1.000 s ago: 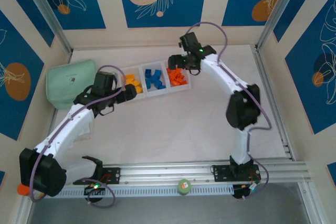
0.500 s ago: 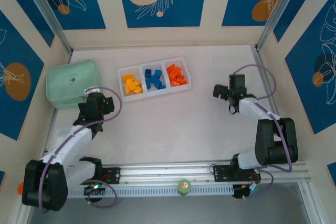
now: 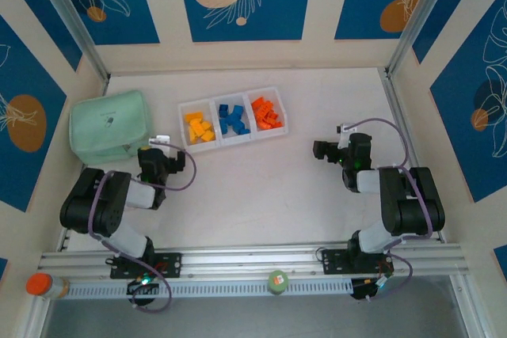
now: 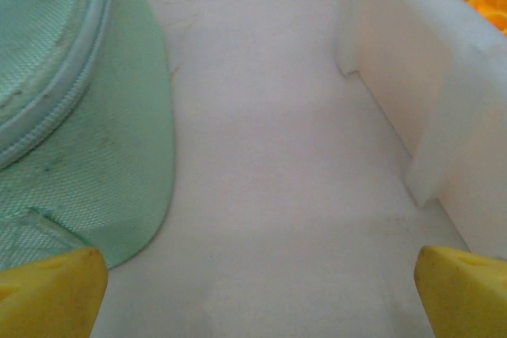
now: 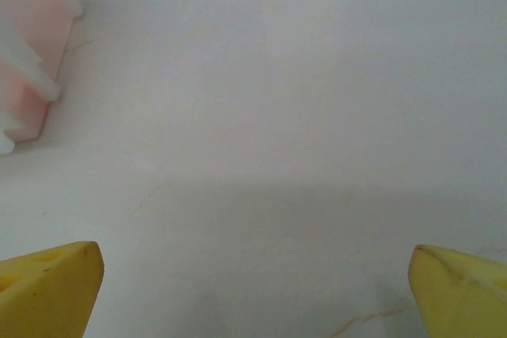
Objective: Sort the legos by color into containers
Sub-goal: Reset both arms
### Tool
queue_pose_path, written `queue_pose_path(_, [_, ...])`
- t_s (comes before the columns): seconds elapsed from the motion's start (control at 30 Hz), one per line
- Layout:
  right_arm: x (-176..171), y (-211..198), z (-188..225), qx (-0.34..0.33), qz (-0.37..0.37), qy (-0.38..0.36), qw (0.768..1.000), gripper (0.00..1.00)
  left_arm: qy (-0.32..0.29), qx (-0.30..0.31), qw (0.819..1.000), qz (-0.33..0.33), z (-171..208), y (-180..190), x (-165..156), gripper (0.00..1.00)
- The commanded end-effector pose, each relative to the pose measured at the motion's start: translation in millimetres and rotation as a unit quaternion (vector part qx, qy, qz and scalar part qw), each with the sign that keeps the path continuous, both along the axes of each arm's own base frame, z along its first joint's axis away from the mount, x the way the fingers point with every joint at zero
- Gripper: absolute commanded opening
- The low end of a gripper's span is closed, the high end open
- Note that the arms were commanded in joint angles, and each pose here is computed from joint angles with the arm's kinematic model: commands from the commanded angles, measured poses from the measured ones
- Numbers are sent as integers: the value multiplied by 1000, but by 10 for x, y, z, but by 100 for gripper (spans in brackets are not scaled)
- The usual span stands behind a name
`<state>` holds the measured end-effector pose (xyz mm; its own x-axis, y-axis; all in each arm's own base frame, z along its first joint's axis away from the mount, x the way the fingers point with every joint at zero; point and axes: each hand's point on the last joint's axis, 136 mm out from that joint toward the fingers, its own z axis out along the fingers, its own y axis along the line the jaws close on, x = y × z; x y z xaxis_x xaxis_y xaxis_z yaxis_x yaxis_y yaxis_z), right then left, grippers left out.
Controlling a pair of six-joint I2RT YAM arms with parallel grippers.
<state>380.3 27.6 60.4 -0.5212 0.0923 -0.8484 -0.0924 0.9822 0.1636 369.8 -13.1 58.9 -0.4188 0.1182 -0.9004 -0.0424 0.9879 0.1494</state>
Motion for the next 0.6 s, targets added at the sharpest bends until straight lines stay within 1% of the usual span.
queue_pose_path(0.0, [157,50,337,0,21,-72,997,99,-64,-1,998,-4,366,-5,239,99])
queue_pose_path(0.03, [156,58,339,-2,22,-77,997,99,-57,-9,998,-2,354,6,235,99])
queue_pose_path(0.1, [156,54,335,-6,19,-75,997,99,-64,-12,998,18,370,91,238,99])
queue_pose_path(0.37, [165,61,339,-11,19,-77,997,99,-63,-11,998,17,366,91,234,99])
queue_pose_path(0.43, [168,53,335,5,26,-70,997,99,-64,-11,998,17,373,90,235,99])
queue_pose_path(0.57, [155,61,338,-1,24,-75,997,99,-63,-11,998,17,371,88,234,99])
